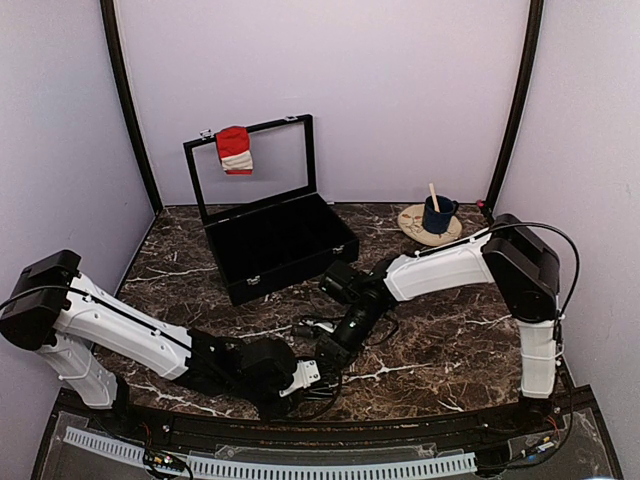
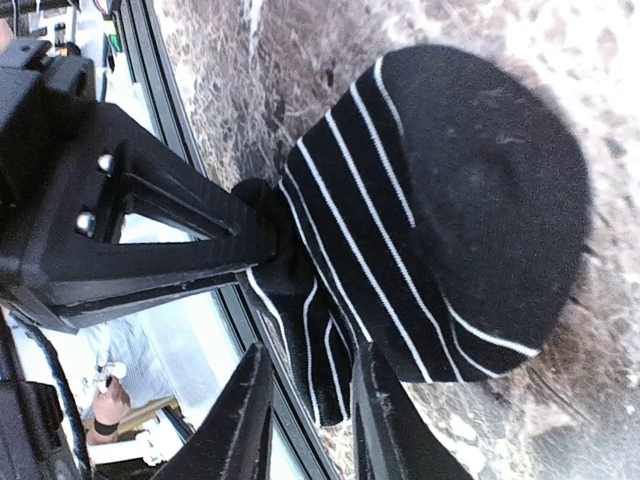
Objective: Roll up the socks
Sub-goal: Roll the sock at the corner of the board.
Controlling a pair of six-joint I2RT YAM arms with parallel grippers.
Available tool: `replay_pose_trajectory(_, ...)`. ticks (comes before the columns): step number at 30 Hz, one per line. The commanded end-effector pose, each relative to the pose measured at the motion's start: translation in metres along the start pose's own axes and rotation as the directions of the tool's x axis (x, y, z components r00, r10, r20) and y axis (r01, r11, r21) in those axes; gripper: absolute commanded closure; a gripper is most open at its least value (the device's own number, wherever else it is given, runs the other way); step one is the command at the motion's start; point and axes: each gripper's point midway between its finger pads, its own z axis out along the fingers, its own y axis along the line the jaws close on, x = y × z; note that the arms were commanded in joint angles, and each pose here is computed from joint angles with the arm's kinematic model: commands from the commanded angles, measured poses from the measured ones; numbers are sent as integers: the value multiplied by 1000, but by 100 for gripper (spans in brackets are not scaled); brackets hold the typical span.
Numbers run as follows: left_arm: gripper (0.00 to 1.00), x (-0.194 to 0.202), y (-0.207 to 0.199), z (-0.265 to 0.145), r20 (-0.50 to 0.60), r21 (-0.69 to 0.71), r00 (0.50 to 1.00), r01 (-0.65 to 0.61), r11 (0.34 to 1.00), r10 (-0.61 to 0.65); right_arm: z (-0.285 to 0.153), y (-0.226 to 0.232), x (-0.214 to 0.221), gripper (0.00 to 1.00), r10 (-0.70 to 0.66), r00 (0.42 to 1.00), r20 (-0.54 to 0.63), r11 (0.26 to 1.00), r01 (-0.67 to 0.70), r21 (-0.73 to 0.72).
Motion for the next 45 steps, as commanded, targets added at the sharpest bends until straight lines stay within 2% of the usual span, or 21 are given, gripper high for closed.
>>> replay_pose_trajectory(1,100,29,-3,1,-107,40,993,54,998,-50,-13,6,-12,73,-24,998,64,1000,24,-1)
replay_pose_trajectory(12,100,30,2,2,-126,72,980,164,984,-154,-29,-7,-18,71,-18,990,137,998,10,59)
replay_pose_trajectory(27,100,35,9,-1,-176,177,944,309,934,-279,-58,-31,-17,71,-112,955,273,955,28,295)
replay_pose_trajectory(37,100,35,11,-3,-241,301,901,423,855,-361,-83,-35,-15,71,-206,905,373,912,40,408)
replay_pose_trajectory(45,100,34,7,-5,-330,445,851,521,728,-408,-90,-17,-9,71,-345,858,381,854,119,506)
